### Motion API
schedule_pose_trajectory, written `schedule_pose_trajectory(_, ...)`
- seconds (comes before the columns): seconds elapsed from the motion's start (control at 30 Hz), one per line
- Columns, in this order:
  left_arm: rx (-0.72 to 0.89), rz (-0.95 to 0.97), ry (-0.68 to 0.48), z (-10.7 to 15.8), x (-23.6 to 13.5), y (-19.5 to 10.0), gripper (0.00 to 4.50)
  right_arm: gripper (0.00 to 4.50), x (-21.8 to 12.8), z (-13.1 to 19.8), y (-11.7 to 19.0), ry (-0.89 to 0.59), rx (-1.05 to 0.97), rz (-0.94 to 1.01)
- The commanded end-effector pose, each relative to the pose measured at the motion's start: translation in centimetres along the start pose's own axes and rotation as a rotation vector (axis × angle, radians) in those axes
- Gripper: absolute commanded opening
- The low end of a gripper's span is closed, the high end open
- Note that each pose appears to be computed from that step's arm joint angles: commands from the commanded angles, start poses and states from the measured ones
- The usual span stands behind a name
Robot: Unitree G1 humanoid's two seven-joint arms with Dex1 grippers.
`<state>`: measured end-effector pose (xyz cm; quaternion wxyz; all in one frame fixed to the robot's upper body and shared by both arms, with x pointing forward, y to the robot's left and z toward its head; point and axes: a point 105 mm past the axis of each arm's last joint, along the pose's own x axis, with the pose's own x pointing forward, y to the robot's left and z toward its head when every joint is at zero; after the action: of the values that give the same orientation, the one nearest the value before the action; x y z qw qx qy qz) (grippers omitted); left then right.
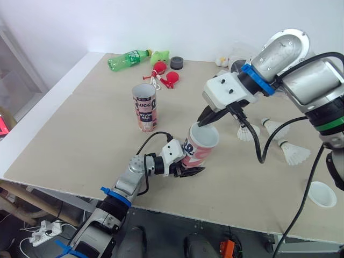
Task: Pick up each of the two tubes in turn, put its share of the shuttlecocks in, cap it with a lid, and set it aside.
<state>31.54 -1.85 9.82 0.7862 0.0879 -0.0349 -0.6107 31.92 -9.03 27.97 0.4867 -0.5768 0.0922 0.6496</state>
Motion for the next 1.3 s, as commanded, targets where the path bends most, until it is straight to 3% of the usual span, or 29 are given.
schedule_pose_trajectory(0.03,-0.023,0.011,0.062,-1.6,-0.4,0.0,3.02,1.76,-0.6,0.3,0.1,0.003,-0.027,0.010)
schedule_pose_trajectory(0.1,-0.023,0.010,0.062,-1.5,-0.4,0.0,3.02,2.87,-0.9,0.3,-0.1,0.006,-0.030,-0.003)
schedule_pose_trajectory(0.13,-0.023,0.010,0.062,-1.5,-0.4,0.0,3.02,3.15,-1.1,0.4,-0.3,0.008,-0.031,-0.015)
schedule_pose_trajectory(0.17,-0.023,0.009,0.062,-1.5,-0.4,0.0,3.02,3.88,-1.4,0.4,-0.5,0.009,-0.033,-0.025)
schedule_pose_trajectory(0.23,-0.022,0.008,0.062,-1.5,-0.4,0.0,3.02,4.40,-2.0,0.7,-1.0,0.006,-0.036,-0.053)
schedule_pose_trajectory(0.33,-0.021,0.007,0.062,-1.5,-0.3,0.0,3.02,4.40,-3.3,1.7,-1.9,-0.027,-0.042,-0.103)
schedule_pose_trajectory(0.43,-0.022,0.007,0.062,-1.5,-0.3,0.0,3.02,3.70,-3.8,3.5,-1.8,-0.116,-0.063,-0.100)
schedule_pose_trajectory(0.7,-0.023,0.012,0.060,-1.5,-0.2,0.1,3.02,0.23,-2.4,3.3,0.4,-0.148,-0.009,0.004)
schedule_pose_trajectory(1.3,-0.023,0.009,0.055,-1.4,0.0,0.0,3.02,0.09,1.8,0.4,2.8,-0.099,0.097,0.135)
